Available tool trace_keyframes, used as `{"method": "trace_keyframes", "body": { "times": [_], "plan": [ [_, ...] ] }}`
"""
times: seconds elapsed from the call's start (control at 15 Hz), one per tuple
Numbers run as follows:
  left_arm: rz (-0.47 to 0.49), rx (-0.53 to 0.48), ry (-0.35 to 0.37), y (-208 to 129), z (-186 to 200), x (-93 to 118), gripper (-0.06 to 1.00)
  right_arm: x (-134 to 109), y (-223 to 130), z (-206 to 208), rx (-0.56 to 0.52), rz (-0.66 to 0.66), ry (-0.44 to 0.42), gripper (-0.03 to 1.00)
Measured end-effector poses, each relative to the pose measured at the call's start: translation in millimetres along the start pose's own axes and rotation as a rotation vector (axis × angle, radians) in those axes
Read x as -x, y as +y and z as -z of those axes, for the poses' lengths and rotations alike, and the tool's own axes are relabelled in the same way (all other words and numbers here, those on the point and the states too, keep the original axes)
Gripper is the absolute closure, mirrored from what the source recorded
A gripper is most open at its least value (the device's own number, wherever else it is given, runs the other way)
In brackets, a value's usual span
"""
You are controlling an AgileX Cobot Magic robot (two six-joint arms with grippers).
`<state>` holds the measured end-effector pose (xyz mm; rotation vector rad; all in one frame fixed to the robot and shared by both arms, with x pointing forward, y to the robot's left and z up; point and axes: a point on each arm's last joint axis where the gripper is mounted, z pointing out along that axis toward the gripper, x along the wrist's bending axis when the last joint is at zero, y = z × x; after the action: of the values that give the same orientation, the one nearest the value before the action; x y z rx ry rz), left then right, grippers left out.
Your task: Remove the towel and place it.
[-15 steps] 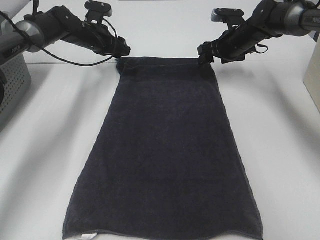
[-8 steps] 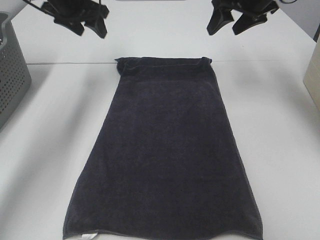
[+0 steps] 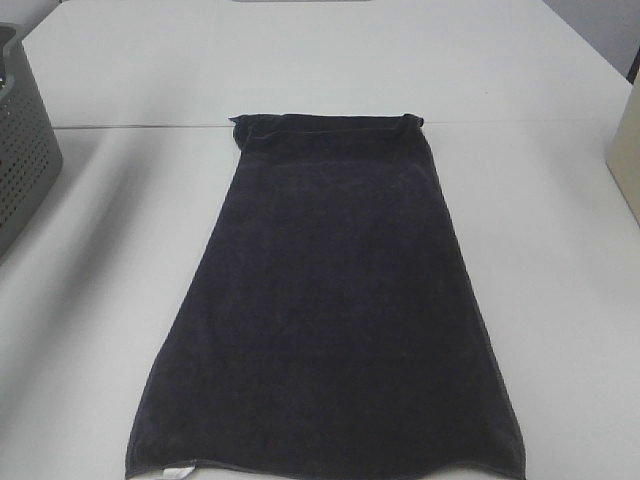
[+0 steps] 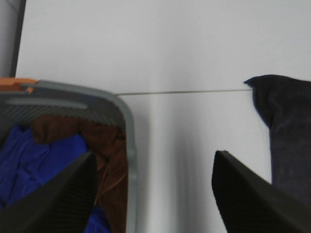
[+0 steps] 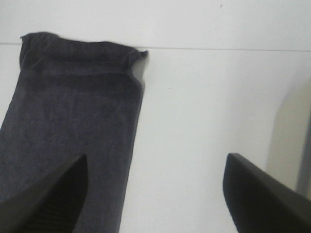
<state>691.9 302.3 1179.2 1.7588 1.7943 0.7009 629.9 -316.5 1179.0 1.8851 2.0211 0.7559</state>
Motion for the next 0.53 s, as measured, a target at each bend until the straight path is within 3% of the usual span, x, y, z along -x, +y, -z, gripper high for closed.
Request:
{"method": "trace_keyframes", "body": {
  "times": [0.2, 0.4, 0.53],
  "plan": [
    [-0.001, -0.138, 0.031, -41, 25, -14, 0.31, -6, -40, 67, 0.046, 0.015, -0.099, 0.23],
    [-0.001, -0.242, 0.032, -107, 79, -12, 0.31, -31, -121, 126, 0.085, 0.024, -0.108, 0.23],
    [0.01, -0.165, 0.034, -140, 127, -11, 0.31, -46, -176, 146, 0.115, 0.022, -0.072, 0.23]
  ]
}}
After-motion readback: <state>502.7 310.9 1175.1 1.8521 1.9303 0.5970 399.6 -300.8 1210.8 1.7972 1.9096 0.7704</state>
